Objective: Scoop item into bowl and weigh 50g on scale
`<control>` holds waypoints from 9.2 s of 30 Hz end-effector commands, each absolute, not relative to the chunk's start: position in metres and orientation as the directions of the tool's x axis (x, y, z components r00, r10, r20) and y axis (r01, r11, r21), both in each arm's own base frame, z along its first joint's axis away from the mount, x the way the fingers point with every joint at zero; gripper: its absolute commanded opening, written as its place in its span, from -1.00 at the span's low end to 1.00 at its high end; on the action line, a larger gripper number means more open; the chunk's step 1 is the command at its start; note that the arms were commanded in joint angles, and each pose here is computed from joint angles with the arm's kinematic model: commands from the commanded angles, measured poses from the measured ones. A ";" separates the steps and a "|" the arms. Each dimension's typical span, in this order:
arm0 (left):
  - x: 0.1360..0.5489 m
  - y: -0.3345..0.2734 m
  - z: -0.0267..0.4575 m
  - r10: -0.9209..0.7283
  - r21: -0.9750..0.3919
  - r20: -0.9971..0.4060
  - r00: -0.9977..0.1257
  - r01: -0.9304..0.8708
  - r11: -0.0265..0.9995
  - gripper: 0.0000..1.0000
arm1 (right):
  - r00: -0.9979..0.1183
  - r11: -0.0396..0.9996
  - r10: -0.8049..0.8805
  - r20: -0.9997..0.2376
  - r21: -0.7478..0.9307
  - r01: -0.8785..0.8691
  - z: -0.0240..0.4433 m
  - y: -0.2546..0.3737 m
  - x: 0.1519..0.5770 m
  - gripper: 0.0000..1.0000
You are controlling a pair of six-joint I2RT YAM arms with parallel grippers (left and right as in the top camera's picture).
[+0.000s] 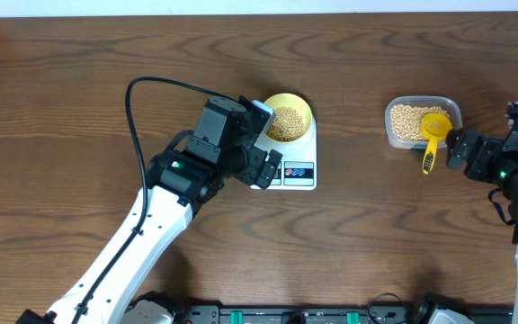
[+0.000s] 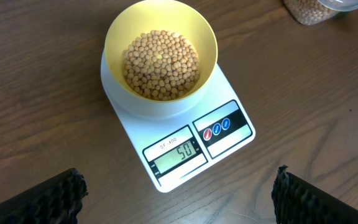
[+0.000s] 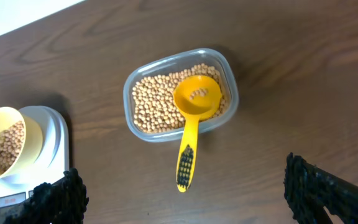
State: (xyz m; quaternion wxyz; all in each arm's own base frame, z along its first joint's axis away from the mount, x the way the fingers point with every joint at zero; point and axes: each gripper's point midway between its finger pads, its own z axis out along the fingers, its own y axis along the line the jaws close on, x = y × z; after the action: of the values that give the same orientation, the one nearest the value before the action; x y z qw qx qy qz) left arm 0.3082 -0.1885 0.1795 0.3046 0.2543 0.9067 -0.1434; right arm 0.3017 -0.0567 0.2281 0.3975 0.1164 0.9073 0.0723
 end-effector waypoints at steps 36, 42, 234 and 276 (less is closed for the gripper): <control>0.311 -0.186 0.181 0.378 -0.089 -0.630 -0.679 0.546 0.833 0.96 | 0.000 0.985 -0.082 -0.997 -0.081 -0.154 0.193 0.015 0.249 0.99; 0.311 -0.186 0.181 0.378 -0.089 -0.630 -0.679 0.546 0.833 0.96 | 0.057 0.976 -0.129 -0.990 -0.137 -0.169 0.192 0.021 0.245 0.99; 0.328 -0.133 0.257 0.254 0.040 -0.806 -0.535 0.379 0.925 0.96 | -0.071 0.998 -0.044 -0.997 -0.046 0.040 0.158 -0.005 0.246 0.99; 0.262 -0.014 0.268 0.027 0.026 -1.000 -0.008 0.039 0.999 0.96 | -0.071 0.998 -0.044 -0.997 -0.046 0.040 0.158 -0.005 0.246 0.99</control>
State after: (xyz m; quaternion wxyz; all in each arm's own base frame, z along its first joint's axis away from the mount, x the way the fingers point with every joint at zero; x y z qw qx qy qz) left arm 0.2646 -0.0171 0.2718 0.6907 0.0253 0.7226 -0.0118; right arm 0.2463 -0.0075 0.1584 0.6812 0.0049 0.7315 -0.0310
